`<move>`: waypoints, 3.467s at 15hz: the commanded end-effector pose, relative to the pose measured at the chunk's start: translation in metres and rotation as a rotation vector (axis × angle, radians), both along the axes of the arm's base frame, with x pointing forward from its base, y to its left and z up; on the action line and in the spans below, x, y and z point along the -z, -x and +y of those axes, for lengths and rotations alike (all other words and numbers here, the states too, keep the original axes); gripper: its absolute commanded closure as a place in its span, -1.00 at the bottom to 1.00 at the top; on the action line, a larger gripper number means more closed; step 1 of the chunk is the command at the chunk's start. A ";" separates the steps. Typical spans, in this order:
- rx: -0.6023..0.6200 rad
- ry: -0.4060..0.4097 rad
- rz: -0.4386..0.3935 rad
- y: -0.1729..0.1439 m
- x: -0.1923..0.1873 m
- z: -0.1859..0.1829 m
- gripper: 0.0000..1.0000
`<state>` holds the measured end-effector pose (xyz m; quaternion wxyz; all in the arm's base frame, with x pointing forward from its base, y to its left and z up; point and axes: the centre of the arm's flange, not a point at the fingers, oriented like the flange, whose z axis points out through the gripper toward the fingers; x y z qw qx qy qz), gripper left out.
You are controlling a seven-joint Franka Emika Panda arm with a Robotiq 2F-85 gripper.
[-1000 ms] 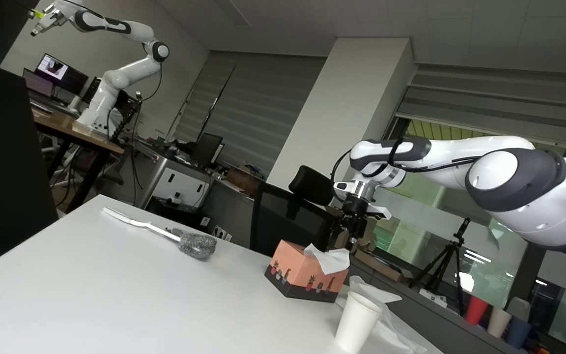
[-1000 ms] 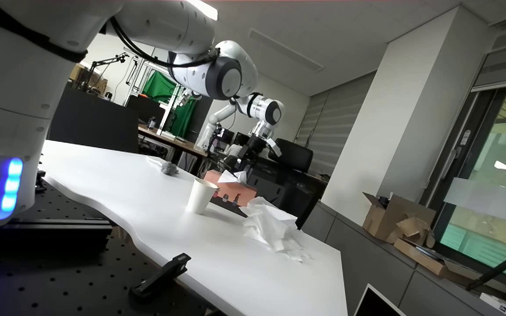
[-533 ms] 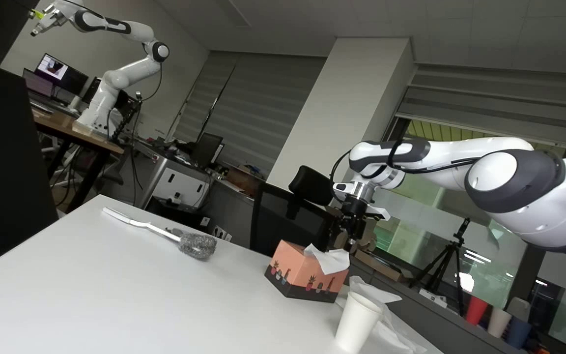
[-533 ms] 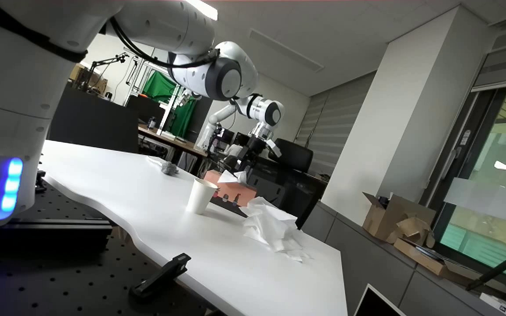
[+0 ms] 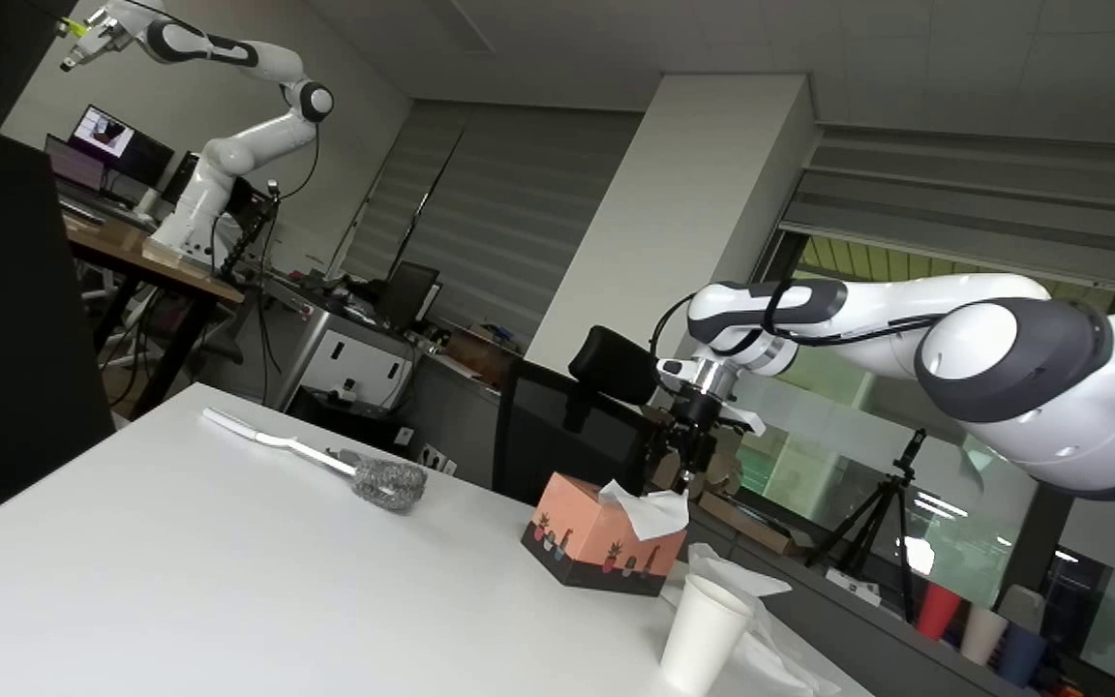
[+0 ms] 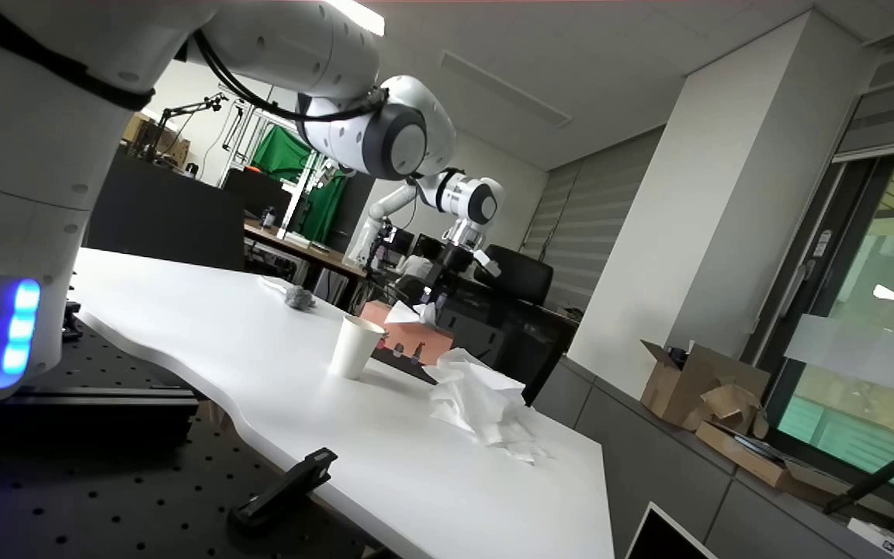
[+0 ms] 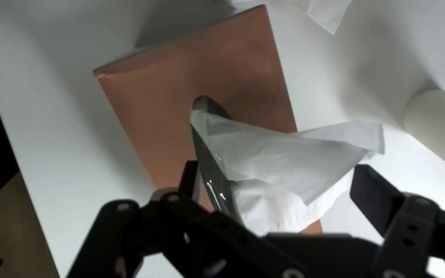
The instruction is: Remove three tissue pieces from the tissue box and put them on the table
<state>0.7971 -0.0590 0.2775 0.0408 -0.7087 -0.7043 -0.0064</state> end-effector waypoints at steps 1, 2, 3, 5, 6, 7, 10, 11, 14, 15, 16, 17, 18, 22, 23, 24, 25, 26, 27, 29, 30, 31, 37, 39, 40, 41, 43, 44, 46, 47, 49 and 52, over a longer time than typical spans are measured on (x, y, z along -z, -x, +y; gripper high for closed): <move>-0.015 -0.014 -0.044 0.038 0.005 -0.003 -1.00; -0.024 -0.010 -0.045 0.040 0.007 -0.003 -1.00; -0.033 -0.010 -0.041 0.041 0.010 -0.003 -1.00; -0.048 -0.011 -0.037 0.041 0.016 -0.002 -1.00; -0.057 -0.009 -0.035 0.040 0.019 -0.001 -1.00; -0.062 -0.008 -0.034 0.040 0.023 -0.001 -0.50; -0.070 -0.014 -0.026 0.039 0.029 0.000 -0.19; -0.070 -0.014 -0.023 0.038 0.031 0.000 -0.05; -0.068 -0.015 -0.016 0.037 0.034 -0.001 0.39; -0.068 -0.014 -0.016 0.038 0.034 -0.001 0.50; -0.068 -0.013 -0.020 0.038 0.033 0.000 0.66; -0.068 -0.012 -0.022 0.038 0.032 -0.001 0.79; -0.069 -0.010 -0.025 0.038 0.030 -0.001 0.92; -0.073 -0.007 -0.035 0.039 0.025 0.001 1.00; -0.076 -0.007 -0.041 0.038 0.022 0.001 1.00; -0.083 -0.013 -0.045 0.038 0.017 0.001 0.99; -0.085 -0.013 -0.054 0.038 0.012 0.001 0.99; -0.090 -0.017 -0.062 0.038 0.003 -0.001 0.99; -0.094 -0.021 -0.072 0.038 -0.006 -0.002 0.99; -0.125 -0.048 -0.081 0.040 -0.027 -0.008 0.99; -0.136 -0.059 -0.087 0.042 -0.038 -0.010 0.99; -0.142 -0.066 -0.096 0.044 -0.051 -0.015 0.99; -0.082 -0.093 -0.214 0.059 -0.135 -0.069 0.99; -0.029 -0.088 -0.249 0.066 -0.158 -0.100 0.99; 0.006 -0.079 -0.266 0.071 -0.168 -0.120 0.99; 0.032 -0.079 -0.281 0.076 -0.177 -0.138 0.99; 0.094 -0.071 -0.294 0.083 -0.184 -0.175 0.99; 0.138 -0.057 -0.297 0.082 -0.180 -0.194 0.99; 0.184 -0.041 -0.268 0.078 -0.162 -0.225 0.99; 0.192 -0.030 -0.246 0.072 -0.143 -0.237 0.99; 0.193 -0.016 -0.227 0.061 -0.104 -0.244 0.99; 0.180 -0.009 -0.201 0.038 -0.037 -0.228 0.99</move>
